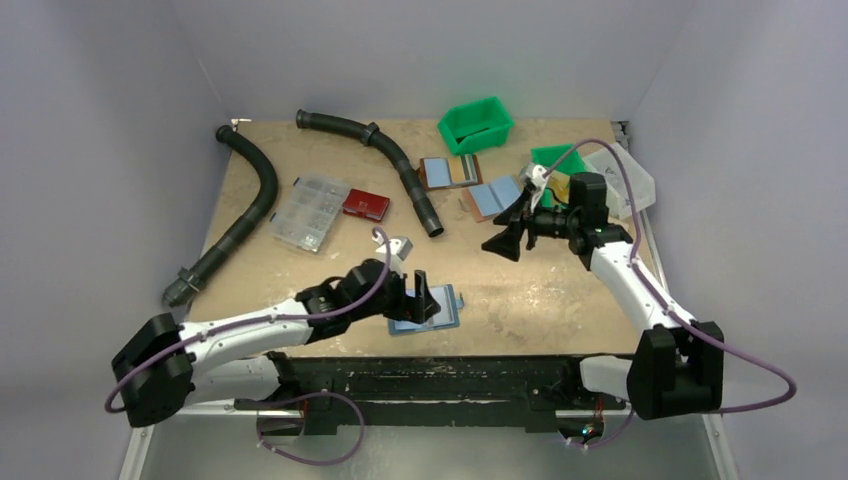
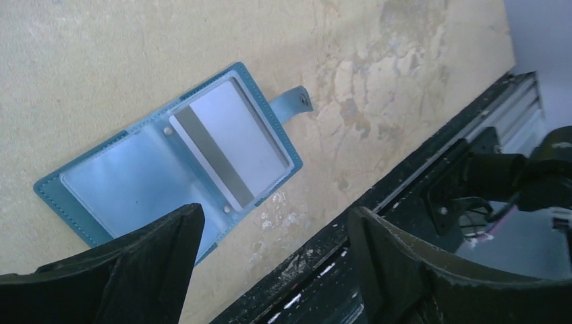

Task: Take the credit cards out of the card holder
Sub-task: Remove the credit card from the card holder.

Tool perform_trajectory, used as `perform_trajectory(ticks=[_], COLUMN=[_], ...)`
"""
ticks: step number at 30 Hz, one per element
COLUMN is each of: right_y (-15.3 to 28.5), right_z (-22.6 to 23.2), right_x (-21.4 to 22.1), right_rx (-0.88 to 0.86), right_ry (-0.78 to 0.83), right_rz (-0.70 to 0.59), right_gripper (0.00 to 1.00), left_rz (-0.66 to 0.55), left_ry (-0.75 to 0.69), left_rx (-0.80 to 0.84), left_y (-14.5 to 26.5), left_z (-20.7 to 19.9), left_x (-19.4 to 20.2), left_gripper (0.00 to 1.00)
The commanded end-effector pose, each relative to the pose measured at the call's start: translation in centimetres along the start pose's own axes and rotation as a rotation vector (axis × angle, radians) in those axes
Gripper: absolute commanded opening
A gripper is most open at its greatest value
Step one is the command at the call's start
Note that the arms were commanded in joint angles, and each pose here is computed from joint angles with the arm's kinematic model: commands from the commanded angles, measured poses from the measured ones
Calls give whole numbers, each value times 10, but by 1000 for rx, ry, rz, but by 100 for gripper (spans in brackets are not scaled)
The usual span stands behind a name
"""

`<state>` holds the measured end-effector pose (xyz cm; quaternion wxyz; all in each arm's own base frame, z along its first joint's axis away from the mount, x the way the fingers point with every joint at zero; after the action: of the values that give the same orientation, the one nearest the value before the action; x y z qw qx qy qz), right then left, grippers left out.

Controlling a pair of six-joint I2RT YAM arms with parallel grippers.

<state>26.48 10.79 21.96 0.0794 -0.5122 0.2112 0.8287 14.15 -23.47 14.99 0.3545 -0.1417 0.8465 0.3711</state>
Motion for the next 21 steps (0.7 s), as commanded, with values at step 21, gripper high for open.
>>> perform_trajectory(ticks=[21], right_y=[-37], right_z=[-5], right_x=[17], right_rx=[97], right_ry=[54], right_rz=[149], right_gripper=[73], left_rz=[27], left_ry=[-6], left_rx=[-596], left_y=[-63], left_z=[-14], left_x=[2], left_gripper=[80])
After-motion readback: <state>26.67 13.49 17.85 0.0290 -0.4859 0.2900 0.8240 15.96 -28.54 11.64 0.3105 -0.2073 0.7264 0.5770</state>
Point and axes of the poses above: each gripper's point midway between its finger pads, its own y axis back along the fingers, its own z axis along the line the jaws close on, x = y × z, the point moved 7 cm from there along y, back along the fingers, and after that the axes turned 8 degrees about -y, right-handed, at the moved point
